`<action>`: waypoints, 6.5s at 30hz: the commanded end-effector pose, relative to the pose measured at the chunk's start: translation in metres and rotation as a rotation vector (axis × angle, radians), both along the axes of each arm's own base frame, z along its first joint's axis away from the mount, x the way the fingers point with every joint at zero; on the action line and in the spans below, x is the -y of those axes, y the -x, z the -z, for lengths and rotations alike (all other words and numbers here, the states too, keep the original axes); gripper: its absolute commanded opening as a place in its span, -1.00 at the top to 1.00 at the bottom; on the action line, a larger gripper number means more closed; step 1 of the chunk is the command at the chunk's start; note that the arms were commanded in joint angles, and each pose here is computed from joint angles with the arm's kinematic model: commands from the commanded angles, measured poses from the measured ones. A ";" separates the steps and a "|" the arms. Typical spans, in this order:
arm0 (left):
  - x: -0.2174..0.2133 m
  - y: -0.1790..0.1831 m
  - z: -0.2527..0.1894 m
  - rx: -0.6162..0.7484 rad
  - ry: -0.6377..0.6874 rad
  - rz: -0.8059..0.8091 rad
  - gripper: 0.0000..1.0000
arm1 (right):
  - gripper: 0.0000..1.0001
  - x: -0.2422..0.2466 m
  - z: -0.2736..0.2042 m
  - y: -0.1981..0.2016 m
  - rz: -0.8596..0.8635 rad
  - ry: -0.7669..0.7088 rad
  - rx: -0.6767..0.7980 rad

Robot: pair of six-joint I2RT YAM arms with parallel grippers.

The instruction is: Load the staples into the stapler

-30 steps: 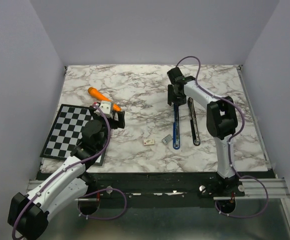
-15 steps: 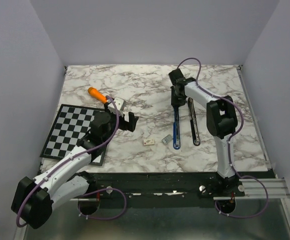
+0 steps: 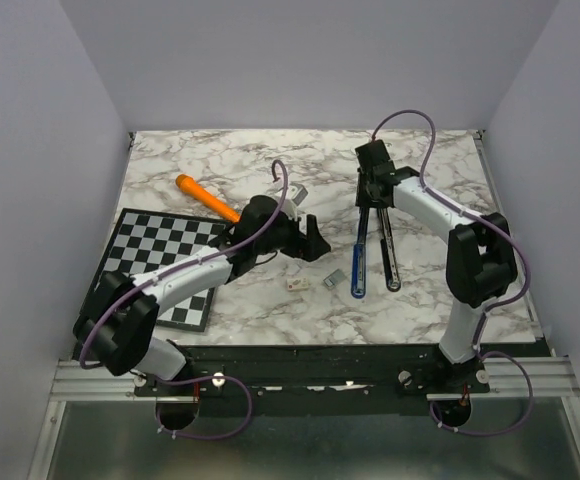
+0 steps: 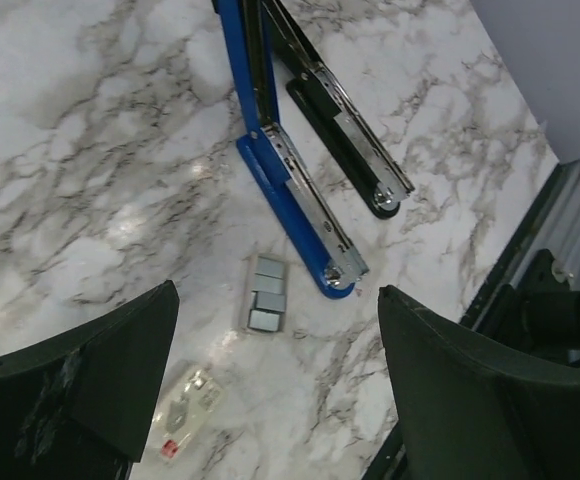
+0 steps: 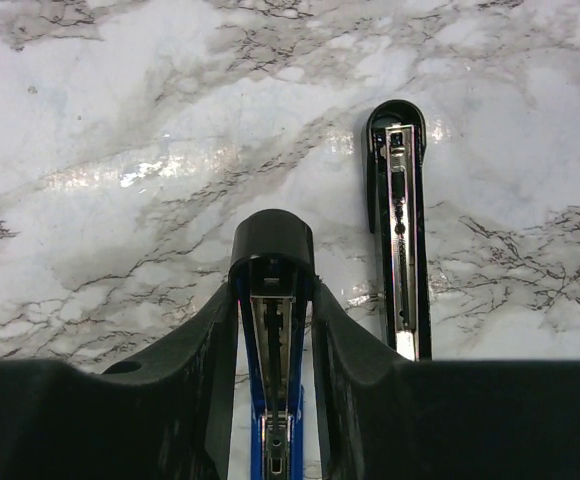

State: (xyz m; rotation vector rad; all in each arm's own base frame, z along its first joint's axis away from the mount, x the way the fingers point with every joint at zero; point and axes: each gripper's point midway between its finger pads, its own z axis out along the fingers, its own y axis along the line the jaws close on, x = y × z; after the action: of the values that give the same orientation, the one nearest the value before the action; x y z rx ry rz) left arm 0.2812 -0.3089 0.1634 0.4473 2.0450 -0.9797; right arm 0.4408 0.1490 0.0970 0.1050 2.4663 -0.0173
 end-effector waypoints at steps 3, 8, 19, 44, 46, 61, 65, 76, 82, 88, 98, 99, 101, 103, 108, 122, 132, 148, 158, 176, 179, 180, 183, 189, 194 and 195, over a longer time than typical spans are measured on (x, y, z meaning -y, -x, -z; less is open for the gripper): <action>0.054 0.025 0.013 -0.245 0.050 0.175 -0.72 | 0.94 -0.001 -0.014 0.003 0.052 -0.017 0.124; 0.075 0.024 0.038 -0.353 0.016 0.213 -0.57 | 0.95 -0.007 -0.021 0.013 0.051 -0.012 0.174; 0.091 0.025 0.071 -0.491 -0.017 0.238 -0.09 | 0.95 -0.009 -0.030 0.034 0.063 -0.011 0.261; 0.106 0.016 0.094 -0.574 -0.018 0.214 -0.04 | 0.95 -0.001 -0.070 0.003 0.147 0.025 0.492; 0.108 0.015 0.094 -0.578 -0.012 0.214 -0.04 | 0.95 -0.001 -0.070 0.002 0.143 0.033 0.495; 0.115 0.002 0.105 -0.607 0.015 0.142 -0.04 | 0.95 0.001 -0.076 -0.002 0.183 0.010 0.546; 0.119 -0.002 0.105 -0.603 0.022 0.130 0.02 | 0.95 0.000 -0.074 -0.002 0.176 0.003 0.547; 0.120 -0.008 0.109 -0.607 0.025 0.101 0.26 | 0.95 -0.002 -0.071 -0.002 0.160 0.004 0.546; 0.121 -0.013 0.111 -0.625 0.050 0.082 0.49 | 0.95 -0.004 -0.068 -0.002 0.144 0.003 0.540; 0.122 -0.018 0.110 -0.643 0.084 0.067 0.70 | 0.92 -0.008 -0.054 0.011 0.112 -0.017 0.501; 0.123 -0.018 0.111 -0.675 0.124 0.047 0.71 | 0.87 -0.022 -0.030 0.054 0.030 -0.018 0.426; 0.123 -0.018 0.111 -0.678 0.127 0.043 0.72 | 0.85 -0.023 -0.026 0.060 0.034 -0.025 0.411; 0.121 -0.019 0.111 -0.676 0.131 0.037 0.71 | 0.85 -0.024 -0.018 0.070 0.024 -0.023 0.388; 0.122 -0.020 0.110 -0.675 0.139 0.034 0.71 | 0.84 -0.023 -0.012 0.081 0.026 -0.018 0.359; 0.122 -0.020 0.109 -0.673 0.147 0.027 0.71 | 0.83 -0.018 0.004 0.104 0.046 -0.014 0.297; 0.120 -0.020 0.107 -0.664 0.160 0.017 0.71 | 0.84 -0.007 0.036 0.133 0.083 -0.002 0.217; 0.109 -0.017 0.081 -0.586 0.173 0.015 0.29 | 0.82 0.002 0.040 0.134 0.093 0.058 0.205; 0.051 -0.024 0.057 -0.478 0.142 -0.103 -0.38 | -0.25 -0.007 -0.008 0.142 0.013 0.031 0.098; -0.064 -0.053 -0.004 -0.134 -0.102 -0.326 -0.79 | -0.50 -0.029 -0.005 0.146 0.088 -0.035 -0.078; -0.194 -0.036 -0.033 0.222 -0.430 -0.669 -0.86 | 0.38 -0.026 0.049 0.140 0.134 0.009 -0.206; -0.191 -0.037 -0.021 0.215 -0.424 -0.657 -0.87 | 0.51 -0.026 0.056 0.141 0.122 0.008 -0.208; -0.189 -0.037 -0.018 0.210 -0.426 -0.645 -0.86 | 0.51 -0.026 0.061 0.143 0.118 0.008 -0.211; -0.186 -0.040 -0.018 0.217 -0.428 -0.635 -0.86 | 0.53 -0.023 0.072 0.147 0.108 0.024 -0.223; -0.185 -0.041 -0.016 0.218 -0.428 -0.629 -0.86 | 0.61 -0.020 0.074 0.146 0.076 0.052 -0.222; -0.184 -0.042 -0.018 0.222 -0.426 -0.626 -0.86 | 0.57 -0.031 0.036 0.121 -0.052 0.077 -0.140; -0.184 -0.042 -0.020 0.226 -0.426 -0.627 -0.87 | 0.56 -0.033 0.031 0.116 -0.073 0.087 -0.132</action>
State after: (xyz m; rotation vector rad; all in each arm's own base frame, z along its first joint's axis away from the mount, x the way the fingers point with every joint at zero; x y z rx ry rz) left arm 0.3168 -0.1255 0.1734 0.1064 2.0220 -0.1221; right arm 0.3074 0.1752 0.0490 0.1319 2.6206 -0.1004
